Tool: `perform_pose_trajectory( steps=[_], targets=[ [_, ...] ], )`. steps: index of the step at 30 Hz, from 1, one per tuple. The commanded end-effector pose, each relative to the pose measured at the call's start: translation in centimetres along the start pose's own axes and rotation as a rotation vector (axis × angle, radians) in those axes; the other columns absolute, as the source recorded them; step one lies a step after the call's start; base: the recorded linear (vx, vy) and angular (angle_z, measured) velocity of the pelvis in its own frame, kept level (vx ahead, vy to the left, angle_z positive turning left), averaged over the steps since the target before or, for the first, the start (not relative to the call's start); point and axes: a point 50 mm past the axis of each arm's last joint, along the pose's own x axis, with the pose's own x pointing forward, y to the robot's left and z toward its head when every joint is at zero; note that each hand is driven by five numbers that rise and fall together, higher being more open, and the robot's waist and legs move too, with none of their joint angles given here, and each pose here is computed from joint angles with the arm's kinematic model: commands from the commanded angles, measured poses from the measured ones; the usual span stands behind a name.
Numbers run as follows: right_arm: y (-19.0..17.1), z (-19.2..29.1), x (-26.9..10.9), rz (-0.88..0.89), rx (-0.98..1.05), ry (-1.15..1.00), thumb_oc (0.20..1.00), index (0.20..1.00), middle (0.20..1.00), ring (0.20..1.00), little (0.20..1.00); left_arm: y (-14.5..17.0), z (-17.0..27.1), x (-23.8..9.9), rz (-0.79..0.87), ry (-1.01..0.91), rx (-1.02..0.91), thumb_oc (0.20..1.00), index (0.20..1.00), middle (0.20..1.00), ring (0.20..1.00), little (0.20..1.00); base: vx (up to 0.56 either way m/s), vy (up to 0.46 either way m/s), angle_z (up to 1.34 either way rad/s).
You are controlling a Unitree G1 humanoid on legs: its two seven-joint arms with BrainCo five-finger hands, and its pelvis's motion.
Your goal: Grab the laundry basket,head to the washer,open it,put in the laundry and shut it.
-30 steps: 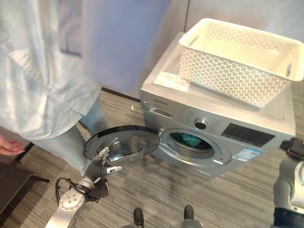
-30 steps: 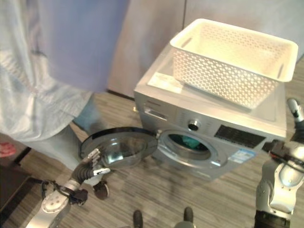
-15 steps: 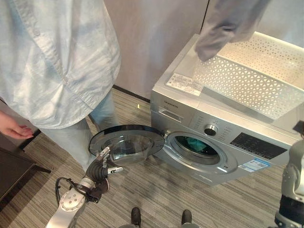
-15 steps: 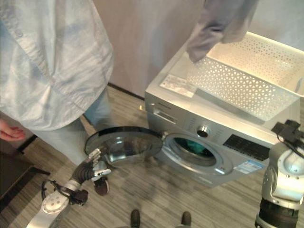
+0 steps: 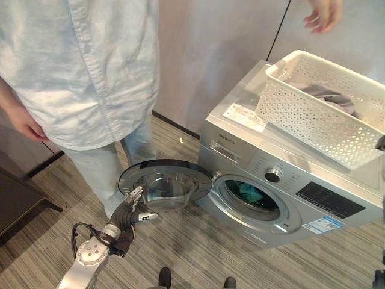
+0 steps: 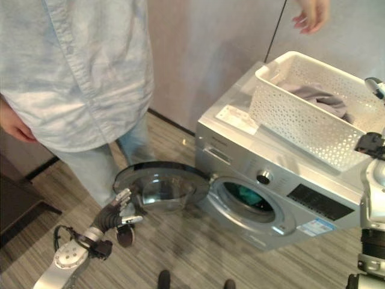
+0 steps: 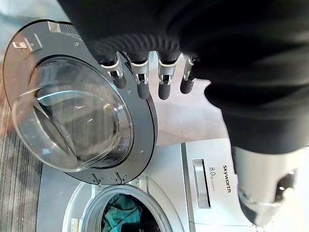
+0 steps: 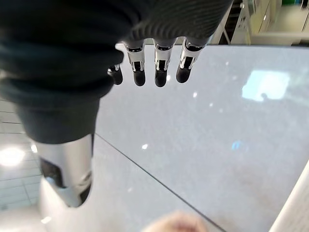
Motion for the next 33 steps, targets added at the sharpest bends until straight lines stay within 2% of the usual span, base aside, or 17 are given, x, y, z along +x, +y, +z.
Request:
perform_pose_trajectory(
  steps=[1,6,9,13,19,20,22,25,33],
  targets=[
    [-1.9,2.6,4.1,-0.052,-0.079,-0.082,1.0,1.0,1.0,1.0,1.0,0.8,1.6,-0.1,0.019,-0.082,0.034,1.0,1.0,1.0,1.0,1.0,0.0,0.0,0.0],
    [-2.7,3.6,8.5,-0.012,-0.276,-0.029,1.0,1.0,1.0,1.0,1.0,1.1,1.4,-0.5,0.013,-0.065,0.024,1.0,1.0,1.0,1.0,1.0,0.0,-0.006,0.0],
    [-2.2,4.1,10.7,0.085,-0.394,0.034,1.0,1.0,1.0,1.0,1.0,1.3,1.2,-0.6,0.002,-0.051,0.016,1.0,1.0,1.0,1.0,1.0,0.0,0.0,0.0],
    [-0.9,4.1,12.0,0.146,-0.426,0.104,1.0,1.0,1.0,1.0,1.0,1.5,1.2,-0.7,0.002,-0.045,0.017,1.0,1.0,1.0,1.0,1.0,0.01,0.049,0.01],
    [1.2,3.7,12.9,0.245,-0.539,0.195,1.0,1.0,1.0,1.0,1.0,1.8,1.3,-0.6,0.006,-0.042,0.021,1.0,1.0,1.0,1.0,1.0,0.0,0.095,0.05],
    [0.5,3.0,12.9,0.275,-0.687,0.256,1.0,1.0,1.0,1.0,1.0,2.1,1.4,-0.8,-0.007,-0.036,0.05,1.0,1.0,1.0,1.0,1.0,0.0,0.15,0.1],
    [-0.2,3.0,13.2,0.273,-0.798,0.287,1.0,1.0,1.0,1.0,1.0,2.2,1.7,-0.7,-0.012,-0.039,0.068,1.0,1.0,1.0,1.0,1.0,0.0,0.213,0.22],
    [-1.6,2.3,13.1,0.253,-0.862,0.344,1.0,1.0,1.0,1.0,1.0,1.9,1.5,-0.4,-0.038,-0.028,0.067,1.0,1.0,1.0,1.0,1.0,0.03,0.177,0.38],
    [-2.0,-0.5,11.5,0.366,-0.982,0.428,1.0,1.0,1.0,1.0,1.0,1.0,1.5,0.3,-0.08,-0.036,0.066,1.0,1.0,1.0,1.0,1.0,0.14,0.002,0.18]
  ],
)
